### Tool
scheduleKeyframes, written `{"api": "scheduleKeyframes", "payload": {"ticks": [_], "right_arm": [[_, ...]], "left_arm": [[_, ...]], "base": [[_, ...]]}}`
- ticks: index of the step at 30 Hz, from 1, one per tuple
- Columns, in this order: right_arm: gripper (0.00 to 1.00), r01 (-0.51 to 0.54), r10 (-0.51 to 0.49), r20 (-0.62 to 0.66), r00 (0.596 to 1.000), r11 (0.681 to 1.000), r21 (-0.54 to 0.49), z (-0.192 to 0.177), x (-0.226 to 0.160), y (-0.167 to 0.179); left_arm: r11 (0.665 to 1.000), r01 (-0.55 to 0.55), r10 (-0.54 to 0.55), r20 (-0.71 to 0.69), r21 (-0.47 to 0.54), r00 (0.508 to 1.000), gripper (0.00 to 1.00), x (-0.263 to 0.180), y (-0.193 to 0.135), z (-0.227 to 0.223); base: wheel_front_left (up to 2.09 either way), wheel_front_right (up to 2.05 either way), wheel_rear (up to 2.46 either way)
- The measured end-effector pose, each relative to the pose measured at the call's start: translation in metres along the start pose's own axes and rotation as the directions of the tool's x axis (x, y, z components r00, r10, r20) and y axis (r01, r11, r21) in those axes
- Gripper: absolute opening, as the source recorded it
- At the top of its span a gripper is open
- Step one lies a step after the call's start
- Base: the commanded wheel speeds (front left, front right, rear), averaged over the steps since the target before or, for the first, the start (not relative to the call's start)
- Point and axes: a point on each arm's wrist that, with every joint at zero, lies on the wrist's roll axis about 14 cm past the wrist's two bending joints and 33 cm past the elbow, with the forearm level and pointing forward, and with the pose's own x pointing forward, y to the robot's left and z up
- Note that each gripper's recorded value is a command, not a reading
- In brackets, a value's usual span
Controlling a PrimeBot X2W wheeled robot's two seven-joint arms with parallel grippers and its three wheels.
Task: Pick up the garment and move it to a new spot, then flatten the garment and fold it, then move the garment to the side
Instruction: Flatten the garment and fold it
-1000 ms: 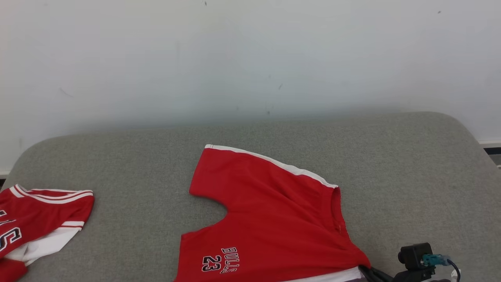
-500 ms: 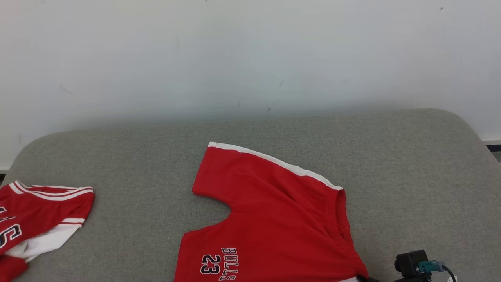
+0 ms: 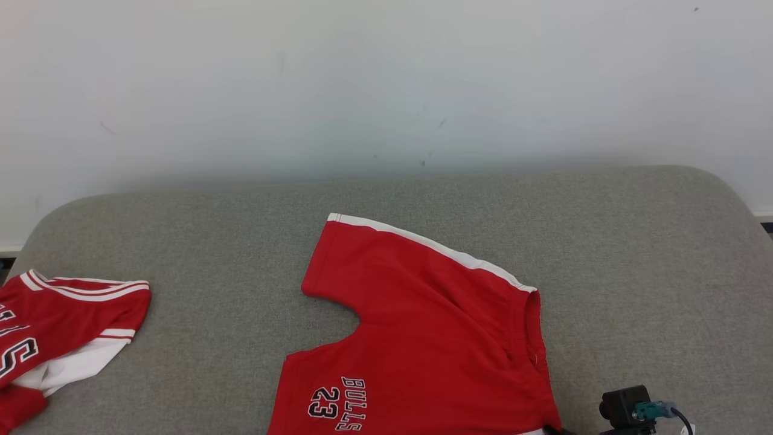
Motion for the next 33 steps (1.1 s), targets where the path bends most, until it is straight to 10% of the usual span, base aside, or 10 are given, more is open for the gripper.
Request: {"api": "scheduleKeyframes", "payload": {"ticks": [15, 24, 28, 29, 33], "right_arm": [[0.0, -0.052, 0.06, 0.061, 0.996, 0.991, -0.124, 0.094, 0.038, 0.022], [0.0, -0.021, 0.082, 0.222, 0.972, 0.963, -0.267, 0.272, 0.068, 0.049], [0.0, 0.087, 0.113, 0.495, 0.862, 0.928, -0.363, 0.402, 0.04, 0.077], [0.0, 0.069, 0.193, 0.646, 0.739, 0.932, -0.356, 0.458, 0.015, 0.1], [0.0, 0.052, 0.309, 0.71, 0.633, 0.898, -0.438, 0.486, 0.003, 0.128]], "left_arm": [[0.993, 0.102, -0.108, 0.128, 0.057, 0.986, 0.0, 0.049, 0.001, 0.105], [0.987, 0.022, -0.077, 0.337, 0.161, 0.938, 0.0, 0.09, 0.033, 0.293], [0.976, 0.019, -0.144, 0.575, 0.219, 0.805, 0.0, 0.075, 0.008, 0.428], [0.968, 0.042, -0.206, 0.688, 0.248, 0.696, 0.0, 0.057, -0.009, 0.474], [0.958, 0.075, -0.259, 0.721, 0.278, 0.643, 0.0, 0.057, -0.018, 0.481]], "base": [[0.0, 0.0, 0.0], [0.0, 0.0, 0.0], [0.0, 0.0, 0.0], [0.0, 0.0, 0.0], [0.0, 0.0, 0.0]]}}
